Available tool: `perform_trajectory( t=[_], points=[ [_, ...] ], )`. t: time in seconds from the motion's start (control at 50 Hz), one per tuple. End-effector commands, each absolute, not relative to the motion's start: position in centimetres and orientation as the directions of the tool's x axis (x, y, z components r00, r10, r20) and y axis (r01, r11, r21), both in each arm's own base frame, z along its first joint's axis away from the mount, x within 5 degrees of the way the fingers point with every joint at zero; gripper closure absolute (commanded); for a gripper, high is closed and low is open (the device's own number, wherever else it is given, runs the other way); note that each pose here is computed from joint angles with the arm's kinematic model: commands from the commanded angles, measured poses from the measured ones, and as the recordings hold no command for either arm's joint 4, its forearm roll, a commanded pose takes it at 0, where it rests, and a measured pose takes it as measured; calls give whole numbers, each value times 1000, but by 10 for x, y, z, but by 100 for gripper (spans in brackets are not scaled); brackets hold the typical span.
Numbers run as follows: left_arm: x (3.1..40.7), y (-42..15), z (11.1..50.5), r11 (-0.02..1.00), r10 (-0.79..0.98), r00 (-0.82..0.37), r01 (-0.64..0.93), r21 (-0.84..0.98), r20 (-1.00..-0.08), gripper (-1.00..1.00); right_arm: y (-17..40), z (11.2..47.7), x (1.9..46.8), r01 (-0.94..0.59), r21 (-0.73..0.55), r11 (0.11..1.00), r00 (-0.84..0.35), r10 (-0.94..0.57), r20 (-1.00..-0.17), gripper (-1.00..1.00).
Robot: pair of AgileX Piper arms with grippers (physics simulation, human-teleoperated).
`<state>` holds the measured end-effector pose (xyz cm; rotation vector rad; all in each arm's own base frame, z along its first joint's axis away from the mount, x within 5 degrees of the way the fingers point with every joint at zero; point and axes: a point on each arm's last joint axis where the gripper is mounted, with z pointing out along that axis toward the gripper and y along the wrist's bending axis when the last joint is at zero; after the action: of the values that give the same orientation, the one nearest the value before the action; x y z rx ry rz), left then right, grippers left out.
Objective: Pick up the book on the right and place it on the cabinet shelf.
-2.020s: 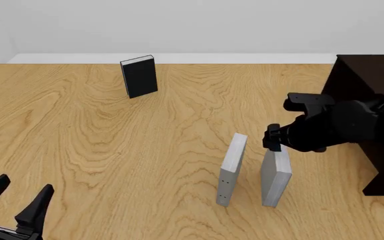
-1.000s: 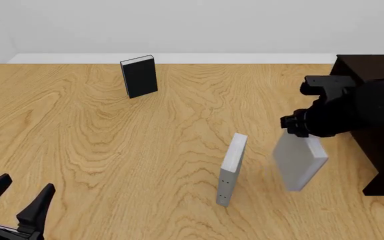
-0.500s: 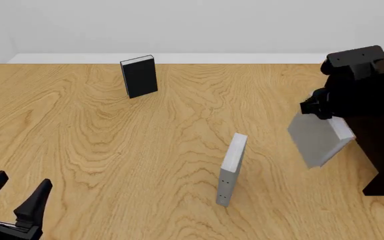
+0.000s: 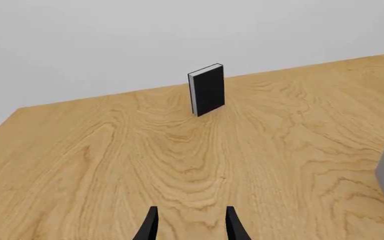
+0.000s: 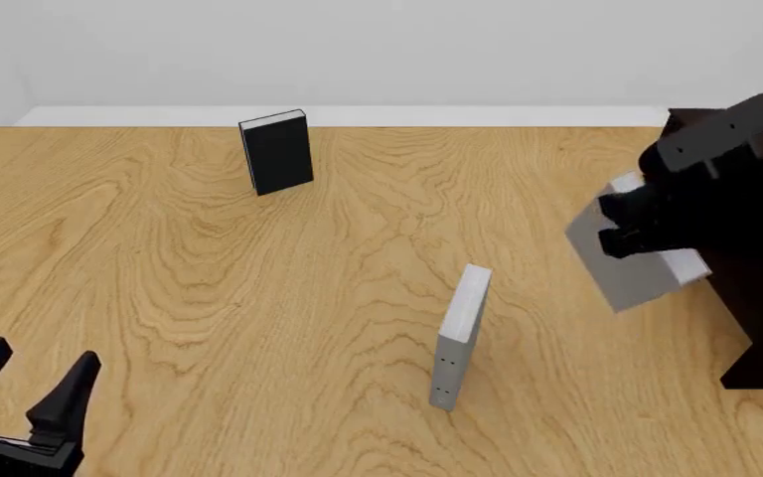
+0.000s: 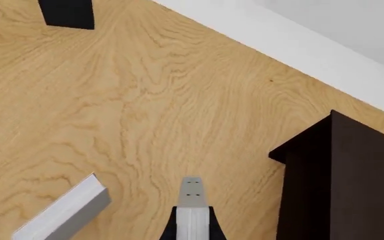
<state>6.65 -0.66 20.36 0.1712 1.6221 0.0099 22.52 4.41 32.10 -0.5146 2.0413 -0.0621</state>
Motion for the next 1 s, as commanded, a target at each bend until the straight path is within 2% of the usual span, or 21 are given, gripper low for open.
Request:
perform_trajectory(
  t=[0.02,0.16,0.2,0.36,0.48,0.56,0.7,1.0],
  points=[
    [67,-6,204,988,124,-47,100,119,-991,-100,47,318,204,-354,-370,859,-253,-469,-846,100],
    [68,-6,204,988,122,-47,97,117,-991,-100,45,318,191,-345,-474,810,-144,-545,-826,100],
    [68,-6,204,988,122,-46,99,117,-992,-100,44,313,188,-345,-537,770,-100,-599,-794,100],
    [69,-6,204,989,123,-46,87,119,-991,-100,49,308,186,-340,-598,725,-19,-641,-767,100],
    [68,-6,204,989,123,-46,90,118,-991,-100,51,281,182,-316,-717,621,76,-737,-672,100],
    [69,-6,205,988,124,-43,94,120,-991,-100,49,272,182,-303,-727,617,76,-744,-663,100],
    [69,-6,205,988,125,-40,95,120,-991,-100,56,238,182,-277,-835,475,173,-830,-530,100],
    [71,-7,205,987,126,-44,101,121,-991,-100,55,205,191,-184,-929,320,228,-906,-357,100]
  ],
)
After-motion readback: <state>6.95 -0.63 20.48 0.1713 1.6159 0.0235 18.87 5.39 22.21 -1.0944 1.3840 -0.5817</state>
